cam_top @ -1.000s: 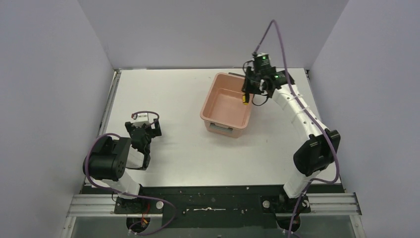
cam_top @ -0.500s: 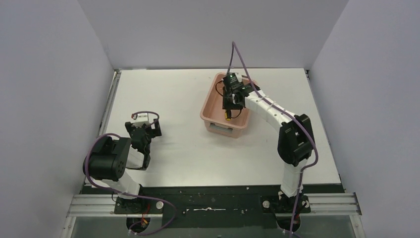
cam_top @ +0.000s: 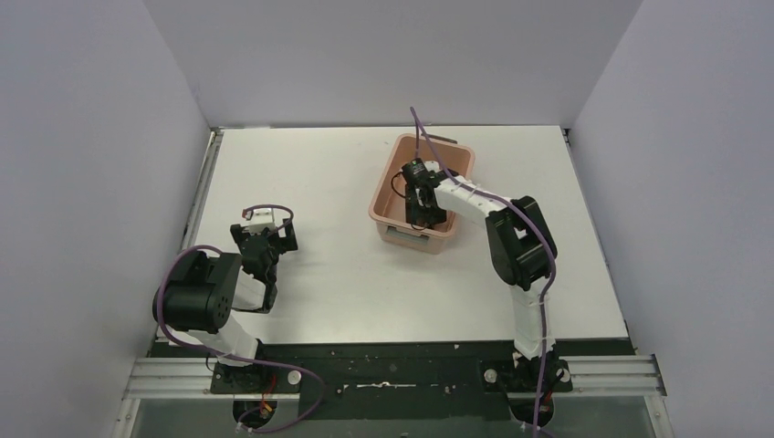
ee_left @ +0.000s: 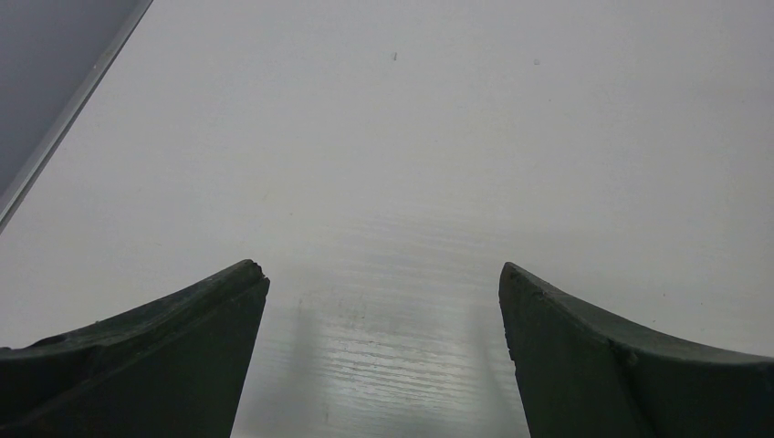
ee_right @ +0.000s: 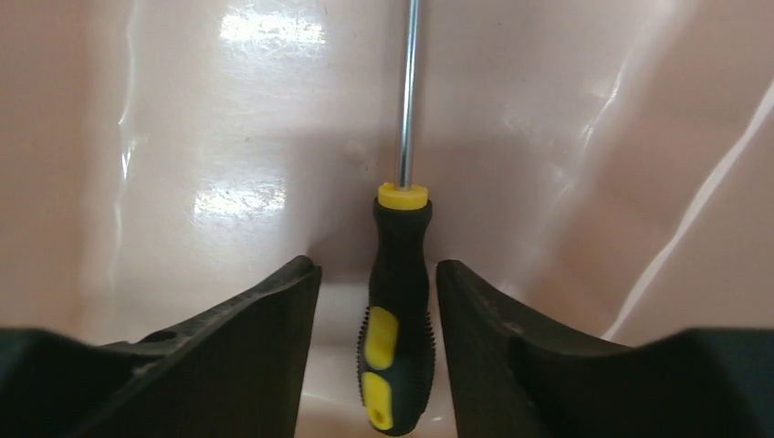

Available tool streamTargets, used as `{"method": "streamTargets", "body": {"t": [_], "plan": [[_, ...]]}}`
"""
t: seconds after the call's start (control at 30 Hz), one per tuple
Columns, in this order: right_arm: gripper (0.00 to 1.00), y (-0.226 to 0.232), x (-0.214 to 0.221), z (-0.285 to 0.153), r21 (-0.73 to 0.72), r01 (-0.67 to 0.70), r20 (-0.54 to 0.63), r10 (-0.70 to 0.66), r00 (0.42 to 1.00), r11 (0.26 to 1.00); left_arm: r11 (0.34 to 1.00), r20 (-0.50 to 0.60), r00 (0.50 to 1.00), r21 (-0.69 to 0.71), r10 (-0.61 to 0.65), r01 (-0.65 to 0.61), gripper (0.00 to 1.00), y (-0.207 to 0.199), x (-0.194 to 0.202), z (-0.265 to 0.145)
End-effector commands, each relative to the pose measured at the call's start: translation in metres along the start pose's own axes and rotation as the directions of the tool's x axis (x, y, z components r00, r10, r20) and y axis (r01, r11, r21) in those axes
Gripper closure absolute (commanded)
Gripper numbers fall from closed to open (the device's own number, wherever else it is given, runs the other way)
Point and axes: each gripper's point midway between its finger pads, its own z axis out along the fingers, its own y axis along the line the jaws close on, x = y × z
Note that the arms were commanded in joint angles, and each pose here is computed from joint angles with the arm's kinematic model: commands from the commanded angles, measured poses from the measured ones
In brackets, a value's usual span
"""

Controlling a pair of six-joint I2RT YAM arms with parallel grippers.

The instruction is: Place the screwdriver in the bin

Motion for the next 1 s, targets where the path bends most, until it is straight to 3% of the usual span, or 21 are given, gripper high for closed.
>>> {"method": "streamTargets", "body": {"t": [0.0,0.33,0.43,0.57,0.73,0.97], "plan": [[0.45,0.007,-0.046,-0.043,-0.024,-0.035,0.153,0.038,0.987,0.999,1.000,0.068,0.998,0.016,-0.012,0.011,0.03,-0.003,-0.023,0.006],[0.27,0.005,-0.103,-0.160,-0.106,-0.020,0.369,0.058,0.928,0.994,1.000,0.068,0.998,0.017,-0.013,0.012,0.03,-0.003,-0.023,0.006],[0.02,-0.006,-0.115,-0.195,-0.108,-0.007,0.437,0.054,0.898,0.994,1.000,0.069,0.998,0.016,-0.013,0.012,0.03,-0.003,-0.023,0.006],[0.00,-0.040,-0.119,-0.231,-0.066,-0.035,0.545,0.065,0.836,0.997,1.000,0.068,0.998,0.016,-0.012,0.011,0.03,-0.003,-0.023,0.006],[0.00,-0.100,-0.101,-0.232,-0.019,-0.101,0.617,0.091,0.782,0.995,1.000,0.069,0.998,0.016,-0.013,0.012,0.03,-0.003,-0.023,0.006],[0.00,-0.167,-0.044,-0.189,0.014,-0.246,0.675,0.173,0.717,0.969,1.000,0.068,0.998,0.016,-0.012,0.011,0.03,-0.003,-0.023,0.006]]}}
